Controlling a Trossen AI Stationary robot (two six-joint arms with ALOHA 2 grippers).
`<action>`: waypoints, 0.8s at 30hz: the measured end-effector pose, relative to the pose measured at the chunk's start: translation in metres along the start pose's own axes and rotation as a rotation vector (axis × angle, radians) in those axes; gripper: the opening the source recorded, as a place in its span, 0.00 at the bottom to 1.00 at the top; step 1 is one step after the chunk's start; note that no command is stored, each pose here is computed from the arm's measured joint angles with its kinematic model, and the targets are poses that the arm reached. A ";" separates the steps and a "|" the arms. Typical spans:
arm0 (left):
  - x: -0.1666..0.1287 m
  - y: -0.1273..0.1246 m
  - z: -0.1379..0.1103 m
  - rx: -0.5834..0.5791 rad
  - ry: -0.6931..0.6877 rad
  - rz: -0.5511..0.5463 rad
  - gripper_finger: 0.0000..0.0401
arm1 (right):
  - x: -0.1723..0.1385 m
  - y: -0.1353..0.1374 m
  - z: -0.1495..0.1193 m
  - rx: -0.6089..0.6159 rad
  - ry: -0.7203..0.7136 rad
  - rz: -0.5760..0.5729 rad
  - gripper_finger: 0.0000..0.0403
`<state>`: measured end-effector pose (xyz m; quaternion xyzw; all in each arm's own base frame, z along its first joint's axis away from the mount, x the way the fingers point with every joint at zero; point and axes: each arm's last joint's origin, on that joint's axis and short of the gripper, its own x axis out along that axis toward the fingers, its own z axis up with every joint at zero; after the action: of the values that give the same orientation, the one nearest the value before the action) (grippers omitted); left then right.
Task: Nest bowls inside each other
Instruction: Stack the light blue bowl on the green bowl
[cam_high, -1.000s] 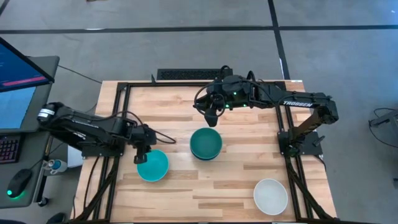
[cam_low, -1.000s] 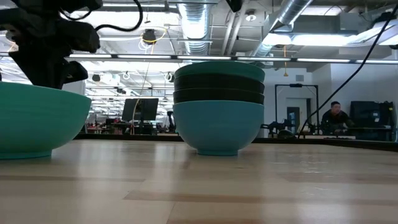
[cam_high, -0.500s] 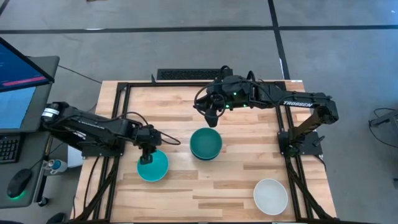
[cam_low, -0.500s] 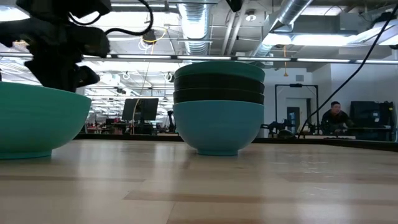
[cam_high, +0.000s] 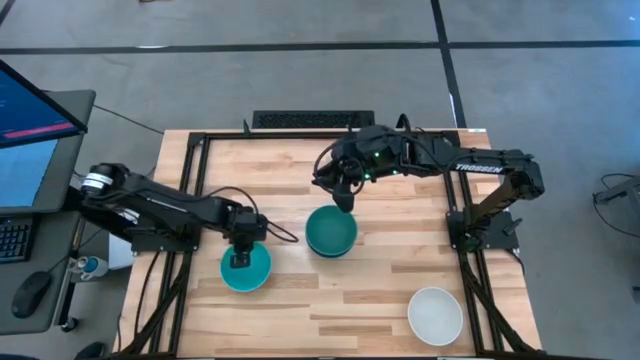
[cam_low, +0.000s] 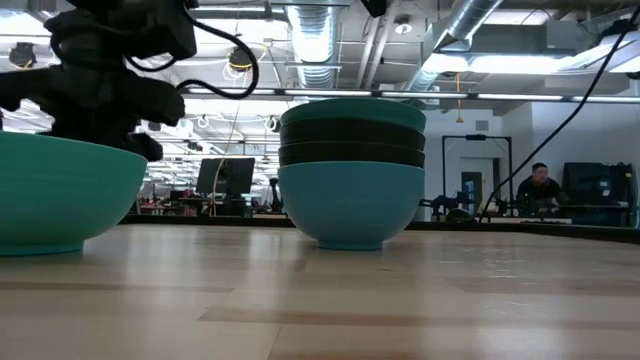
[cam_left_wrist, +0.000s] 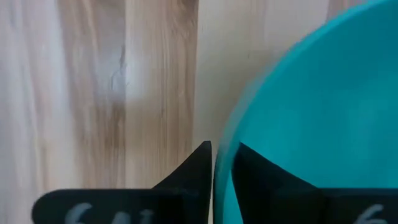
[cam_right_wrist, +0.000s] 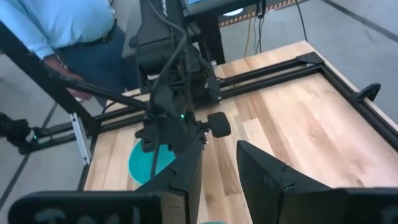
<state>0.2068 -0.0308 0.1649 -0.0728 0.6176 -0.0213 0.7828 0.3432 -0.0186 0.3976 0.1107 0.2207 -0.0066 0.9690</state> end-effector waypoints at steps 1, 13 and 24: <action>0.003 0.000 0.001 0.000 0.001 -0.001 0.10 | 0.000 0.001 -0.001 -0.009 0.006 0.002 0.30; 0.008 -0.002 0.009 0.001 -0.038 -0.042 0.01 | -0.001 0.008 -0.006 -0.084 0.080 0.208 0.30; -0.025 -0.001 0.018 -0.012 -0.135 0.046 0.00 | -0.001 0.008 -0.009 -0.122 0.104 0.222 0.31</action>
<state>0.2189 -0.0274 0.1931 -0.0644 0.5651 0.0053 0.8225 0.3392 -0.0088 0.3918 0.0754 0.2570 0.1199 0.9560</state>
